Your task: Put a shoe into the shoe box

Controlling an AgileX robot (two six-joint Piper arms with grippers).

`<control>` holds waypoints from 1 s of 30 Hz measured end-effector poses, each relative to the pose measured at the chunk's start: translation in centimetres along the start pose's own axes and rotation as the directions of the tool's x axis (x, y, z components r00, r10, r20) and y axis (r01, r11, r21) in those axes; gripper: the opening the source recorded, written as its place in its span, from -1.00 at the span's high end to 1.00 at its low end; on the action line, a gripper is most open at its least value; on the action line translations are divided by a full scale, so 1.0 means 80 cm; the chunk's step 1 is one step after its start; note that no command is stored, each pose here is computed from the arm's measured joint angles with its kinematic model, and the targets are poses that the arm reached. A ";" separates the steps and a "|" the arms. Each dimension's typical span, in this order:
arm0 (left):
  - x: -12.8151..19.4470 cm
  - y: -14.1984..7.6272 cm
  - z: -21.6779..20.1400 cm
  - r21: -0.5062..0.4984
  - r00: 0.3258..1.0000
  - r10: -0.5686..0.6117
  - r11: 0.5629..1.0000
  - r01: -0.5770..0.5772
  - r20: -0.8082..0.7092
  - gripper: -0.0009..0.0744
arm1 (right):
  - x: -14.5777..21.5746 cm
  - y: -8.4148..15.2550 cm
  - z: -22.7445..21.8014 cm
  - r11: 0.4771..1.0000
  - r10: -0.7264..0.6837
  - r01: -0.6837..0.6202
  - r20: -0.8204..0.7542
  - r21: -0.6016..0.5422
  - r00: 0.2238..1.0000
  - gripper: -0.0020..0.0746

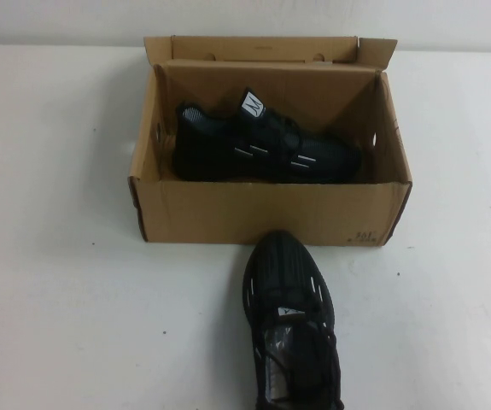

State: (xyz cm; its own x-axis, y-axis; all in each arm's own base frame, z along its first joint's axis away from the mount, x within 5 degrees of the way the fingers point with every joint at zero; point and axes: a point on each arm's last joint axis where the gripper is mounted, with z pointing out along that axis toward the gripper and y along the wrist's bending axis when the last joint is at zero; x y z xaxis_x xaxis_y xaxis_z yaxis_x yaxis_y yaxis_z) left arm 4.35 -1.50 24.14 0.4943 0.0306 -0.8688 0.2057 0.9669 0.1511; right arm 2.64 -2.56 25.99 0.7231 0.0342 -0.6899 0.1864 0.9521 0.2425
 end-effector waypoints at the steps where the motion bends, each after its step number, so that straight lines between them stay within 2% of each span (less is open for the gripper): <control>1: 0.000 0.000 0.000 0.000 1.000 -0.001 1.000 0.001 0.000 0.98 | -0.001 0.000 0.000 1.000 0.002 -0.002 0.007 0.002 1.000 0.99; 6: 0.000 0.000 0.000 0.000 1.000 -0.001 1.000 0.001 -0.002 0.98 | -0.002 -0.001 0.000 1.000 0.010 -0.010 0.017 0.012 1.000 0.99; 10: -0.006 0.001 0.000 -0.004 0.998 -0.013 1.000 0.013 0.054 0.98 | -0.006 -0.002 0.000 1.000 0.012 -0.013 0.049 0.016 0.999 0.99; 13: -0.019 0.001 -0.002 -0.003 0.985 -0.047 0.999 0.048 0.164 0.98 | -0.014 -0.004 -0.001 0.998 0.058 -0.062 0.125 0.024 0.990 0.99; 18: -0.045 0.004 -0.010 0.013 0.909 -0.118 0.992 0.123 0.400 0.98 | -0.033 -0.006 -0.002 0.985 0.160 -0.170 0.262 0.014 0.952 0.99; 23: -0.086 0.014 -0.005 0.014 0.857 -0.174 0.981 0.191 0.485 0.98 | -0.086 0.005 0.019 0.960 0.274 -0.273 0.353 -0.053 0.895 0.99; 30: -0.172 0.029 0.002 0.007 0.842 -0.178 0.979 0.203 0.508 0.98 | -0.176 0.028 0.044 0.913 0.406 -0.368 0.340 -0.174 0.848 0.99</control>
State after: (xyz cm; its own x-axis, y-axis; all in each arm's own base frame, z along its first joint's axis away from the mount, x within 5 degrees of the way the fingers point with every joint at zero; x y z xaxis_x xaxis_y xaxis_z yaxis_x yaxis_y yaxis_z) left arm -1.83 0.28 36.51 0.8092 -0.2754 -0.5190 0.3074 0.9512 -0.0254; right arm -4.77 -2.01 38.61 0.9150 0.3127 -0.2551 -0.2115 0.9099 0.3569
